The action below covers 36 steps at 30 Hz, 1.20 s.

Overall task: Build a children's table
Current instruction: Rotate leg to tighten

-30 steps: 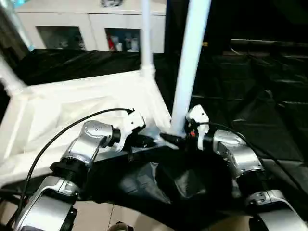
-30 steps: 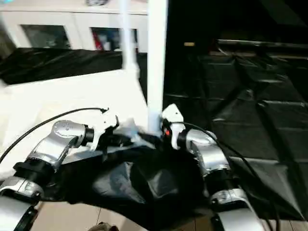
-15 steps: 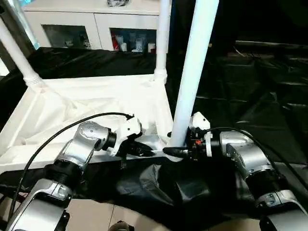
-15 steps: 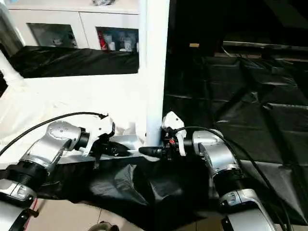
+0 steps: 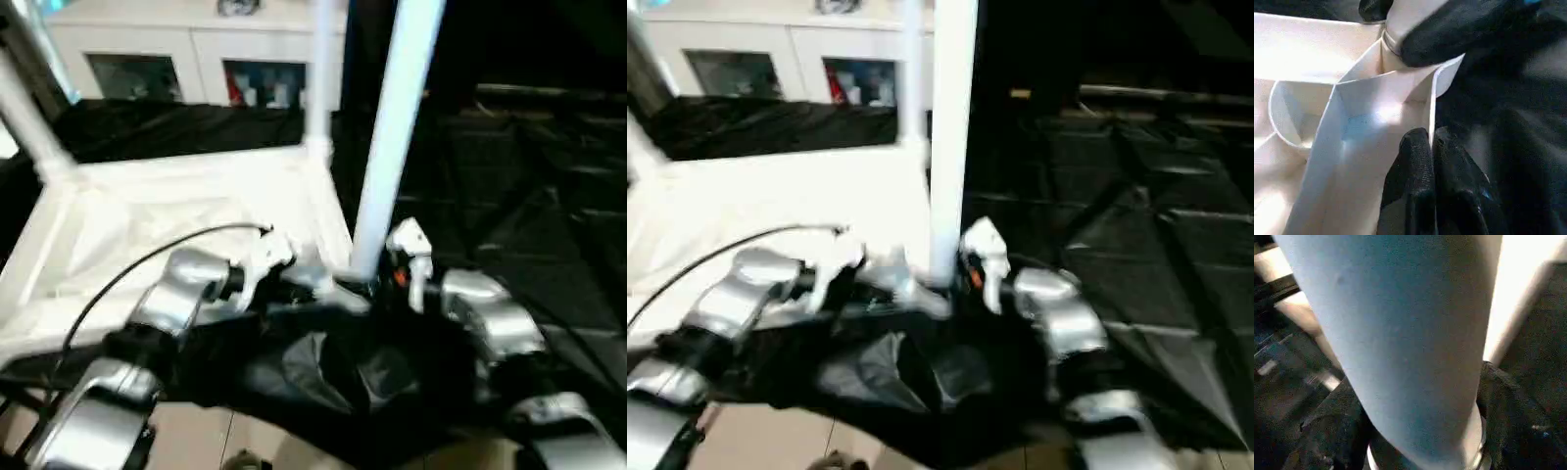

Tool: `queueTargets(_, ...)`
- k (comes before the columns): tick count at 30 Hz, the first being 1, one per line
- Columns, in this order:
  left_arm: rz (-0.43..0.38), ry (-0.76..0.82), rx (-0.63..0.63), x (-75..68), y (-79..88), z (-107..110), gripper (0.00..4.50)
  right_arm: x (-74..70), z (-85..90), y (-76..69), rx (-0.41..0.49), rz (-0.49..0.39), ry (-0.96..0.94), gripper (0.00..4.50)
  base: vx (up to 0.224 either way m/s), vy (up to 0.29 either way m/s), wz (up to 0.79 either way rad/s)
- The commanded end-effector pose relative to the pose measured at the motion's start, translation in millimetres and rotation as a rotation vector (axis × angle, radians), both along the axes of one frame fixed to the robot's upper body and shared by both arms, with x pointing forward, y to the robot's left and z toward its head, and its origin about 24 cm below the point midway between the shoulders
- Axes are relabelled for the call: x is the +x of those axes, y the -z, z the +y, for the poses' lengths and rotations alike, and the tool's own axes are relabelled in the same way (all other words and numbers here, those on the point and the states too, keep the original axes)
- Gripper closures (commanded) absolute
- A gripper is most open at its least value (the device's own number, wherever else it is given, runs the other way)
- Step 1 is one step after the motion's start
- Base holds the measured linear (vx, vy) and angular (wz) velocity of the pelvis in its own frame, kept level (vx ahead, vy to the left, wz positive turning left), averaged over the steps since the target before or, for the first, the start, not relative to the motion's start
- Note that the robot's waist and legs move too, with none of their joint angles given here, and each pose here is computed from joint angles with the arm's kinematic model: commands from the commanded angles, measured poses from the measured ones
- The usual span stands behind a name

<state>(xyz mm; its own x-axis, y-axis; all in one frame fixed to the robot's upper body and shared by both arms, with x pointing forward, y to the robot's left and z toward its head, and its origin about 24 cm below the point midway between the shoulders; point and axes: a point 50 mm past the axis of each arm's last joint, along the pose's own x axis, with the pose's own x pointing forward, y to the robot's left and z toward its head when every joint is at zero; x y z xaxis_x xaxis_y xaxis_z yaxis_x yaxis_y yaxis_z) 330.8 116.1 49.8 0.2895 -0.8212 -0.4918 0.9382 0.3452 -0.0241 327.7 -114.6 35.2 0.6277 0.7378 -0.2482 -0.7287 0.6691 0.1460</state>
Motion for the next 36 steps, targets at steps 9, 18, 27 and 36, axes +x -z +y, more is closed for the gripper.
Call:
queueTargets(9,-0.121,-0.080,-0.097,17.1,-24.5,-50,4.50,-1.2,75.8,-1.5,0.154,0.041,0.050,1.19,0.000,0.000,0.00)
queueTargets(18,-0.126,-0.002,-0.055,11.6,-19.0,-35,4.50,-6.9,46.3,-2.5,-0.001,-0.060,-0.153,0.68,0.000,0.000,0.00)
queueTargets(27,-0.109,0.090,-0.029,3.8,-13.7,-25,4.50,-19.5,-21.6,-16.2,-0.075,-0.082,-0.302,0.68,0.000,0.000,0.00)
queueTargets(36,-0.114,0.096,-0.025,3.6,-13.4,-22,4.50,-24.8,-64.4,-28.8,-0.143,-0.082,-0.308,0.68,0.000,0.000,0.00)
